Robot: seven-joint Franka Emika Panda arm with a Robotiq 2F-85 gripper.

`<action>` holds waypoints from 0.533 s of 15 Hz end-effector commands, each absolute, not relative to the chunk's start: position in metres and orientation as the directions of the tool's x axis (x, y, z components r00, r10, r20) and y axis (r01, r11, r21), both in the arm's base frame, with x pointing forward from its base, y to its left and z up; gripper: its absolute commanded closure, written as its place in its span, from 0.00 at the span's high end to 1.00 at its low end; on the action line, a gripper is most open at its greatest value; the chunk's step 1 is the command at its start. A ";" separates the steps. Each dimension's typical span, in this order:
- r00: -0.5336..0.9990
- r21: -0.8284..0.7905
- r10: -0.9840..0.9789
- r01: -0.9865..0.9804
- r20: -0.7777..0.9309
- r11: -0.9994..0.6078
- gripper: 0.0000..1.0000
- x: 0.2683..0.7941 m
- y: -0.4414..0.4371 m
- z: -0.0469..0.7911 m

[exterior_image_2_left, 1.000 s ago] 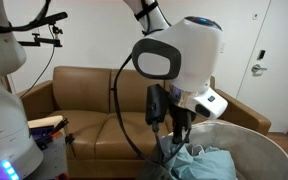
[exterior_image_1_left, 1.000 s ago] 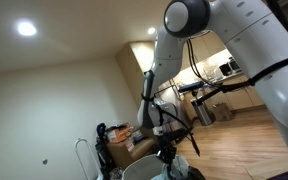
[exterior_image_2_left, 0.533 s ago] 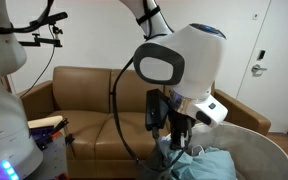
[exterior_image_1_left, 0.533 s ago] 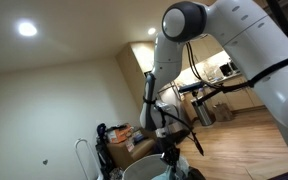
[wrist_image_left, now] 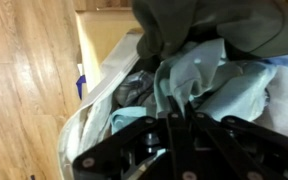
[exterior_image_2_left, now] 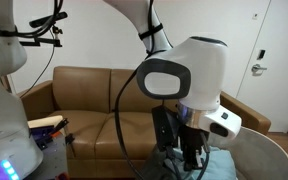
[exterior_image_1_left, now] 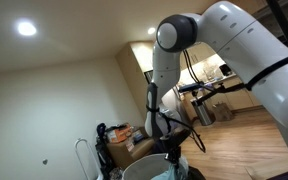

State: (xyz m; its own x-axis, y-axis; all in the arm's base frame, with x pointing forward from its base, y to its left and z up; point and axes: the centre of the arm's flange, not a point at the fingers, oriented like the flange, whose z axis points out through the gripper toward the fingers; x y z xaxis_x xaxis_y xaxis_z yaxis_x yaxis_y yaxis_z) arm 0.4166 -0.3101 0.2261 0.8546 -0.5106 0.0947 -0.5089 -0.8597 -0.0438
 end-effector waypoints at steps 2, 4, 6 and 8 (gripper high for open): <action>0.847 -0.025 -0.512 -0.514 0.139 -0.857 0.32 0.420 -0.330 0.217; 0.836 -0.059 -0.539 -0.536 0.107 -0.842 0.44 0.421 -0.327 0.225; 0.829 -0.113 -0.553 -0.544 0.081 -0.831 0.57 0.425 -0.324 0.239; 0.813 -0.176 -0.581 -0.566 0.046 -0.805 0.69 0.435 -0.321 0.262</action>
